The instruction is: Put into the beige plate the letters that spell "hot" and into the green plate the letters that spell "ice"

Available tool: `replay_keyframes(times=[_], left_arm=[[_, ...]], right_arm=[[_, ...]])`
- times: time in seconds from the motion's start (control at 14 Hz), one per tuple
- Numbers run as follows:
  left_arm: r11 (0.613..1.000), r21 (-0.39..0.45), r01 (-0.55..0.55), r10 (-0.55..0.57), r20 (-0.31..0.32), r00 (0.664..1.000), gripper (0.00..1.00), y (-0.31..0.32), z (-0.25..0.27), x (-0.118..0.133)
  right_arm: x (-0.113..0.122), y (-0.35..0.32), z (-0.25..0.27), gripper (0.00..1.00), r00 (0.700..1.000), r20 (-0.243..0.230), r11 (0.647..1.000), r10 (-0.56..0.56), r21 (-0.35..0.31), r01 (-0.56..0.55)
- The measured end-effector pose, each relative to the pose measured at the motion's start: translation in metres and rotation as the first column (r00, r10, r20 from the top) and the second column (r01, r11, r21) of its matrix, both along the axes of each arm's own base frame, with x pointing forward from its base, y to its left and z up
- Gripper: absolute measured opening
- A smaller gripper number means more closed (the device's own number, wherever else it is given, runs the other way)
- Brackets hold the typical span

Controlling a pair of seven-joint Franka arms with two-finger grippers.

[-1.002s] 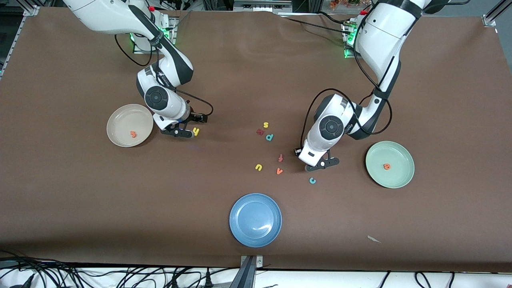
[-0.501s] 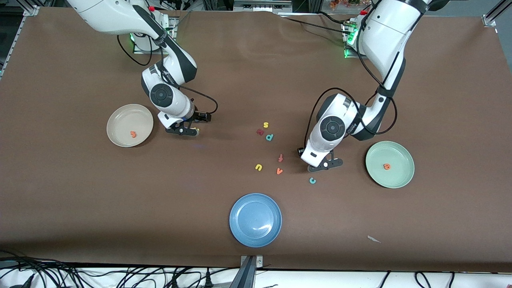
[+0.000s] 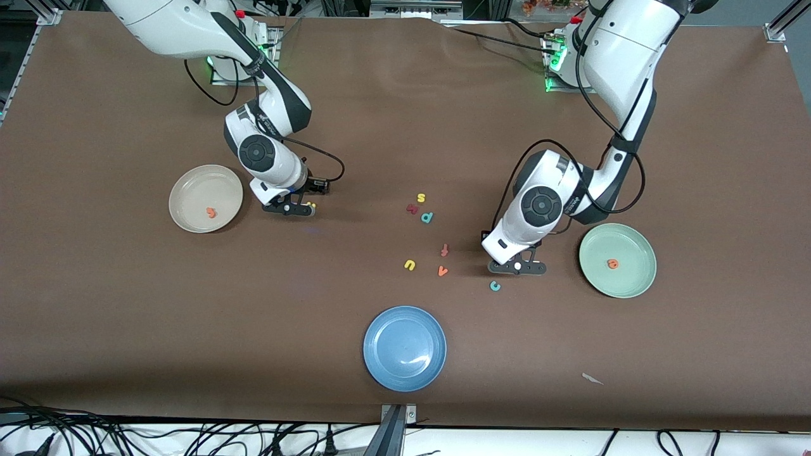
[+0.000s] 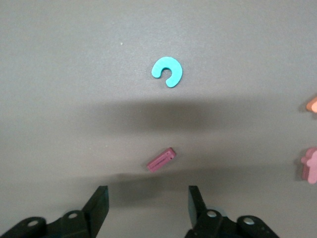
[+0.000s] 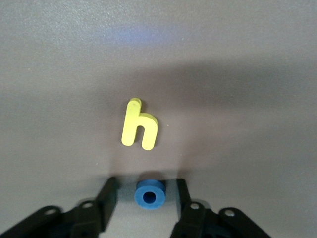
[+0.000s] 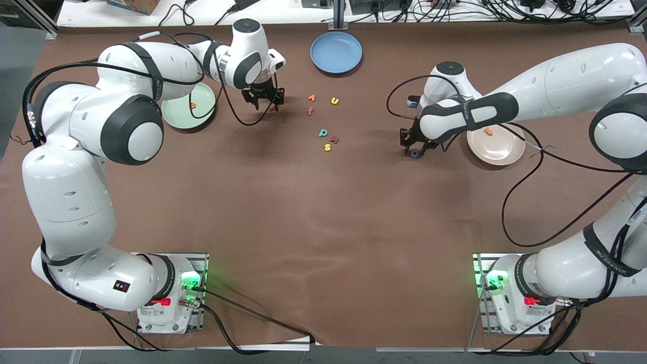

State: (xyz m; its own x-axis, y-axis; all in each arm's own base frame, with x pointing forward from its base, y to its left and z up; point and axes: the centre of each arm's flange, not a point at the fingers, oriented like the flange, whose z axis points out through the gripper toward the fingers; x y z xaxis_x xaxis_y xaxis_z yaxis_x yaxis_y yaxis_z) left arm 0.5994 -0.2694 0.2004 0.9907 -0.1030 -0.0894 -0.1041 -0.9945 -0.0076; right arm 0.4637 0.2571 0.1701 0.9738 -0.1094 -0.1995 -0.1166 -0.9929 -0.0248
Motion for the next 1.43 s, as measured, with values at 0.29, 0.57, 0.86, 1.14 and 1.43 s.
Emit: replay_keyframes(times=[0.29, 0.57, 0.86, 1.14, 1.43], left_arm=[[0.989, 0.055, 0.134, -0.135, 0.016, 0.991, 0.88, -0.007, -0.002, -0.005], [0.981, 0.075, 0.177, -0.179, 0.02, 0.984, 0.92, -0.01, -0.003, -0.007], [0.978, 0.082, 0.194, -0.196, 0.013, 0.981, 0.92, -0.013, -0.01, -0.009], [0.978, 0.078, 0.195, -0.197, 0.016, 0.98, 0.91, -0.016, -0.017, -0.003], [0.963, 0.067, 0.261, -0.263, 0.028, 0.964, 0.95, -0.021, -0.016, 0.008]], right_arm=[[0.0, -0.001, 0.0, 0.42, 1.0, 0.0, 1.0, 0.0, -0.002, 0.0], [0.001, -0.003, 0.002, 0.27, 1.0, -0.001, 1.0, 0.0, -0.007, 0.0], [0.001, -0.003, 0.002, 0.27, 1.0, 0.0, 1.0, 0.0, -0.007, 0.0], [0.004, -0.007, 0.004, 0.27, 1.0, -0.025, 1.0, -0.006, -0.028, 0.006], [0.036, -0.025, 0.052, 0.27, 0.997, -0.065, 0.994, -0.029, -0.106, 0.022]])
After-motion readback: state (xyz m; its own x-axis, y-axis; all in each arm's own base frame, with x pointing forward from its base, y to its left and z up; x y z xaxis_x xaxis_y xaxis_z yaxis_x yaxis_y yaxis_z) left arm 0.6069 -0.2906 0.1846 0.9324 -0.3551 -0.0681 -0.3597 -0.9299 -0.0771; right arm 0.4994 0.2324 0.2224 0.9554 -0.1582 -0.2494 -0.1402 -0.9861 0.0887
